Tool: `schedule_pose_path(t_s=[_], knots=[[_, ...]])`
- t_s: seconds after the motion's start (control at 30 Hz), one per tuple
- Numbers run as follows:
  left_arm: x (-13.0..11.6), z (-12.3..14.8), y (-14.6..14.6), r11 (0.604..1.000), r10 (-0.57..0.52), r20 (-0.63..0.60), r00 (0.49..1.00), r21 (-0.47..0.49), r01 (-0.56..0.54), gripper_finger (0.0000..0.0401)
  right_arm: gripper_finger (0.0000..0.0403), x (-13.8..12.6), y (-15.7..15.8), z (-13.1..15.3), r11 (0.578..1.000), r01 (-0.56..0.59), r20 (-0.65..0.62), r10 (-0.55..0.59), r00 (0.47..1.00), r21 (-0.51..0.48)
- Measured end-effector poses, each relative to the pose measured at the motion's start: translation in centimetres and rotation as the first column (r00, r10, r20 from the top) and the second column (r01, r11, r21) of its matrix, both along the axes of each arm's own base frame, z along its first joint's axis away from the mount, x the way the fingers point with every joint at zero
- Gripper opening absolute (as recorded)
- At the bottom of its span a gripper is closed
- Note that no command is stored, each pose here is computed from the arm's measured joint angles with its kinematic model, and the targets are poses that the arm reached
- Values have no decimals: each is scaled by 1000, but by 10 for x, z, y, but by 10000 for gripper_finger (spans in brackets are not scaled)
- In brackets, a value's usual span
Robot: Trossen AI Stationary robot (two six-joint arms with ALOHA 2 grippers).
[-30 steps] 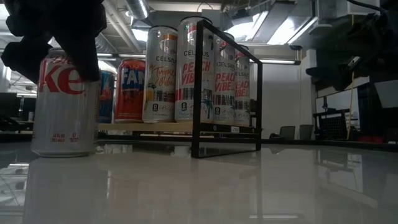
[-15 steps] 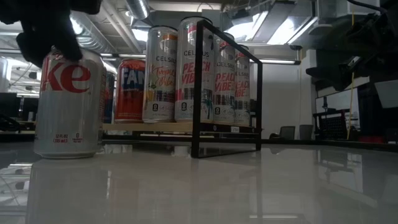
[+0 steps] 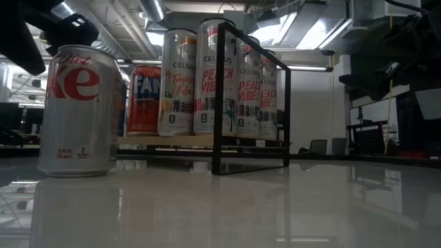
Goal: Place canned beverage on shelf
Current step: Put the red-silver soda can on the shelf
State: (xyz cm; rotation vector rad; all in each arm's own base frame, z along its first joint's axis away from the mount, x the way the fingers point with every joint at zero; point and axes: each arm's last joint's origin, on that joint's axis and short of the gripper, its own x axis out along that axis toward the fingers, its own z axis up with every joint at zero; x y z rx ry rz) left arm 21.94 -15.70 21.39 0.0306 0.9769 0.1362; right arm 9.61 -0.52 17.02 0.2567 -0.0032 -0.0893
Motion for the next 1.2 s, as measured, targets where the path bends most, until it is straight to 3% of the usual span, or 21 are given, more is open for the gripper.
schedule_pose_path(t_s=[0.23,0.43,0.7,0.93,1.07,1.2], knots=[[0,0,0,982,-156,-34,987,105,159,397,381,0,0,0,1000,-1,0,1,1000,0],[0,0,0,972,-193,-44,980,128,197,397,381,0,0,0,1000,-1,0,1,1000,0],[0,1,-1,997,-75,-13,997,27,75,397,381,0,0,0,1000,-1,0,1,1000,0],[1,1,-4,985,70,-25,997,-154,-73,397,381,0,0,0,1000,0,0,0,1000,0],[0,2,-4,983,79,-17,997,-166,-81,397,381,0,0,0,1000,0,0,0,1000,0],[-3,9,1,991,54,1,999,-119,-53,397,381,0,0,0,1000,-1,0,1,1000,0]])
